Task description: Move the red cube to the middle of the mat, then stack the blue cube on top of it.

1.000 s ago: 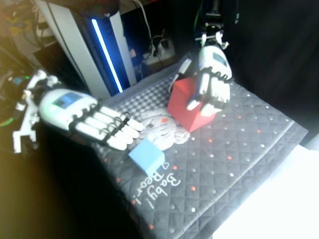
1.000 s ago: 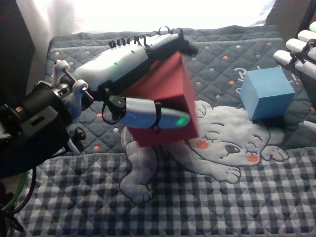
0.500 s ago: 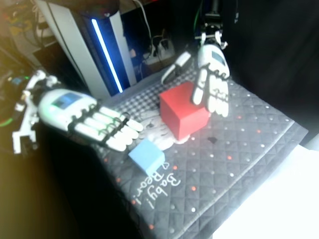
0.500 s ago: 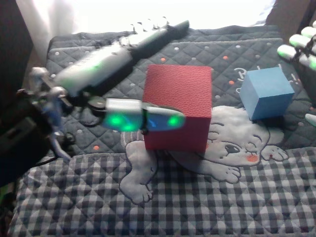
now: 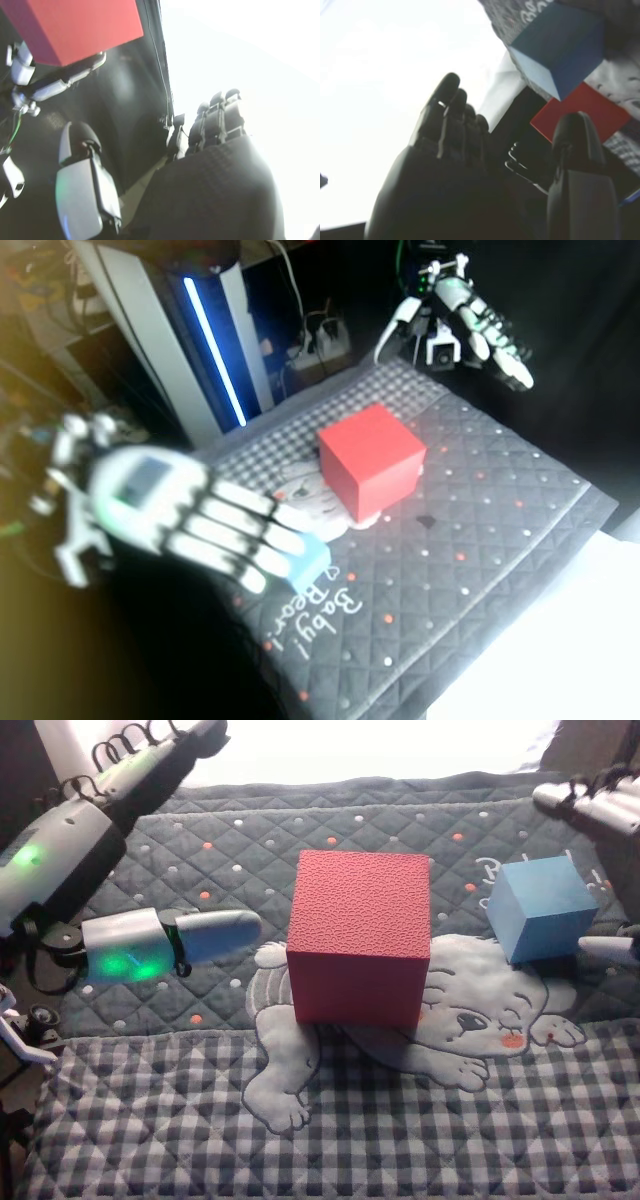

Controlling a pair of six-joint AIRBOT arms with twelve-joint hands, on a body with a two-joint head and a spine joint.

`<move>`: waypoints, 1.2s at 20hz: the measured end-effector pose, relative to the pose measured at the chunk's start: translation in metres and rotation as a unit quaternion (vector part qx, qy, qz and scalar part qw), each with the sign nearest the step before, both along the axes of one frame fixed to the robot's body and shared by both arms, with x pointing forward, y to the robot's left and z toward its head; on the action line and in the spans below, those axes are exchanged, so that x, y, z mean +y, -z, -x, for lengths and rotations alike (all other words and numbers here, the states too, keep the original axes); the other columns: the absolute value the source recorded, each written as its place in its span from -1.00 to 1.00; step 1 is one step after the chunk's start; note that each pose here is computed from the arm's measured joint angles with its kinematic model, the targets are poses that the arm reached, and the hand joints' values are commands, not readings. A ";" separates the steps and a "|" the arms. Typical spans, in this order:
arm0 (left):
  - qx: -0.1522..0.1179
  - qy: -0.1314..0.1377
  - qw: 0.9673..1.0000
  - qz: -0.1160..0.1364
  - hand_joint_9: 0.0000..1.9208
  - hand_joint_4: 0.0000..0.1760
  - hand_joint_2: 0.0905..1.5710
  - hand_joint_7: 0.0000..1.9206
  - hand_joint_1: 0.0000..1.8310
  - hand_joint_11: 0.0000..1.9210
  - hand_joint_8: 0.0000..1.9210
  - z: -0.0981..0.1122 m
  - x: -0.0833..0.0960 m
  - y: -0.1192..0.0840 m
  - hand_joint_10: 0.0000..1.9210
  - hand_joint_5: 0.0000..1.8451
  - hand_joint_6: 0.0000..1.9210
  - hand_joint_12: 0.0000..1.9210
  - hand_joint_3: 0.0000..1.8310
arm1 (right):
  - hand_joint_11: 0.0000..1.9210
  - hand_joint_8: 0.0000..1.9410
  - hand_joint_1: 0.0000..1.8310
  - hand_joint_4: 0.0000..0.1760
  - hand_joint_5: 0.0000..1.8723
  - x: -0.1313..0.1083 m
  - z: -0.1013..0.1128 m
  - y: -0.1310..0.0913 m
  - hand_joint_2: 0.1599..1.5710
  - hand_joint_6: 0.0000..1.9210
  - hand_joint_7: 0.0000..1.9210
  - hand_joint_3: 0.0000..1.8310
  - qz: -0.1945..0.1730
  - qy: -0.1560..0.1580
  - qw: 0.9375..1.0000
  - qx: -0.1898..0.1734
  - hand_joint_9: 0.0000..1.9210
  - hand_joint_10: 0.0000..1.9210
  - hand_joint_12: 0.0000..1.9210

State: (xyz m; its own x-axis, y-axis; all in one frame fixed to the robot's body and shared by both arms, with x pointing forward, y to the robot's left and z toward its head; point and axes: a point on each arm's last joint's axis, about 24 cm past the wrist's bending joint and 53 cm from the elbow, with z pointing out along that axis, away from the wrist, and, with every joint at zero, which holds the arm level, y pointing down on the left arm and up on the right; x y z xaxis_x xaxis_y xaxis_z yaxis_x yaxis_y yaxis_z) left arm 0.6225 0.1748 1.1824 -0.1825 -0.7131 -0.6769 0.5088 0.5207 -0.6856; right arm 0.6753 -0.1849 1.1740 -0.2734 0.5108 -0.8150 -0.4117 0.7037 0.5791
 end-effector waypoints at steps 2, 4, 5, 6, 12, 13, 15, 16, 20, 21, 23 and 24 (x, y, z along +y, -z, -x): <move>-0.003 -0.007 1.000 0.001 -1.00 0.70 0.13 -1.00 -0.31 -1.00 -1.00 0.002 0.006 -0.002 -1.00 -1.00 -1.00 -1.00 -1.00 | -1.00 -0.99 0.04 -1.00 -1.00 0.005 -0.009 0.008 0.39 -1.00 -0.90 -0.99 0.002 0.001 1.000 0.015 -0.98 -0.45 0.08; -0.010 -0.010 1.000 0.005 -1.00 0.69 0.11 -1.00 -0.34 -1.00 -1.00 0.005 0.009 -0.004 -1.00 -1.00 -1.00 -1.00 -1.00 | -1.00 -1.00 0.07 -1.00 -0.99 0.011 -0.016 0.014 0.38 -1.00 -0.87 -1.00 0.002 0.000 1.000 0.025 -0.93 -0.58 -0.01; -0.010 -0.014 1.000 0.008 -1.00 0.72 0.11 -1.00 -0.34 -1.00 -1.00 0.005 0.012 -0.003 -1.00 -1.00 -1.00 -1.00 -1.00 | -1.00 -1.00 0.07 -1.00 -0.96 0.017 -0.020 0.019 0.36 -1.00 -0.83 -1.00 0.002 -0.002 0.999 0.033 -0.90 -0.63 -0.01; -0.007 -0.021 1.000 0.008 -1.00 0.53 0.09 -1.00 -0.33 -1.00 -1.00 0.005 0.016 -0.001 -1.00 -1.00 -1.00 -1.00 -1.00 | -1.00 -0.62 0.10 -1.00 -0.74 0.024 -0.023 0.025 0.38 -0.50 -0.64 -1.00 0.003 -0.006 0.999 0.042 -0.89 -0.03 0.60; -0.008 -0.029 0.999 0.011 -1.00 0.63 0.09 -1.00 -0.30 -1.00 -1.00 0.006 0.021 0.000 -1.00 -1.00 -1.00 -1.00 -1.00 | 0.60 1.00 0.67 -1.00 0.28 0.027 -0.022 0.006 0.49 1.00 0.36 -0.99 0.014 -0.017 1.000 0.023 0.50 1.00 1.00; -0.008 -0.031 0.999 0.012 -1.00 0.73 0.07 -1.00 -0.35 -1.00 -1.00 0.005 0.023 -0.001 -1.00 -1.00 -1.00 -1.00 -1.00 | 0.57 1.00 0.65 -1.00 0.24 0.027 -0.018 -0.003 0.49 1.00 0.32 -0.98 0.018 -0.022 0.999 0.014 0.46 1.00 1.00; -0.010 -0.033 0.999 0.014 -1.00 0.32 0.06 -1.00 -0.33 -1.00 -1.00 0.005 0.024 -0.002 -1.00 -1.00 -1.00 -1.00 -1.00 | 0.56 1.00 0.56 -1.00 0.25 0.030 -0.013 -0.023 0.50 1.00 0.34 -0.97 0.023 -0.031 0.999 -0.007 0.45 1.00 1.00; -0.011 -0.033 0.999 0.015 -1.00 0.33 0.07 -1.00 -0.32 -1.00 -1.00 0.006 0.024 -0.002 -1.00 -1.00 -1.00 -1.00 -1.00 | 0.60 1.00 0.54 -1.00 0.25 0.031 -0.010 -0.033 0.35 1.00 0.36 -0.68 0.023 -0.035 0.999 -0.019 0.48 1.00 1.00; -0.008 -0.044 0.999 0.018 -1.00 1.00 0.10 -1.00 -0.33 -1.00 -1.00 0.006 0.031 -0.001 -1.00 -1.00 -1.00 -1.00 -1.00 | 0.45 1.00 0.66 -1.00 -0.26 0.043 0.005 -0.084 0.18 1.00 0.27 -0.36 -0.013 -0.080 0.995 -0.066 0.42 1.00 1.00; -0.010 -0.046 0.999 0.019 -1.00 1.00 0.09 -1.00 -0.31 -1.00 -1.00 0.006 0.032 -0.002 -1.00 -1.00 -1.00 -1.00 -1.00 | 0.48 1.00 0.71 -1.00 -0.85 0.049 0.008 -0.093 0.18 0.72 0.28 -0.41 -0.014 -0.093 0.992 -0.079 0.45 1.00 1.00; -0.011 -0.046 0.999 0.018 -1.00 0.88 0.10 -1.00 -0.31 -1.00 -1.00 0.007 0.032 -0.001 -1.00 -1.00 -1.00 -1.00 -1.00 | 0.41 1.00 0.16 -1.00 -0.59 0.063 0.018 -0.119 0.64 0.91 -0.35 -0.69 -0.026 -0.119 0.986 -0.113 0.34 1.00 1.00; -0.009 -0.048 0.999 0.017 -1.00 0.89 0.11 -1.00 -0.30 -1.00 -1.00 0.007 0.034 0.000 -1.00 -1.00 -1.00 -1.00 -0.99 | 0.40 1.00 0.39 -1.00 -0.92 0.067 0.022 -0.127 0.11 0.03 -0.28 -0.02 -0.030 -0.127 0.984 -0.123 0.34 1.00 1.00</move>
State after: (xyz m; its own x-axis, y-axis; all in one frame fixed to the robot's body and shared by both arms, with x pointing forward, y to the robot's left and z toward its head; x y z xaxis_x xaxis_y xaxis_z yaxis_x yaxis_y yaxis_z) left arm 0.6153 0.2086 1.1824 -0.1000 -0.7500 -0.6539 0.4702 0.5436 -0.6953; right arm 0.6538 -0.1178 1.3013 -0.1964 0.5016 -0.8425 -0.7029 0.5271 0.4776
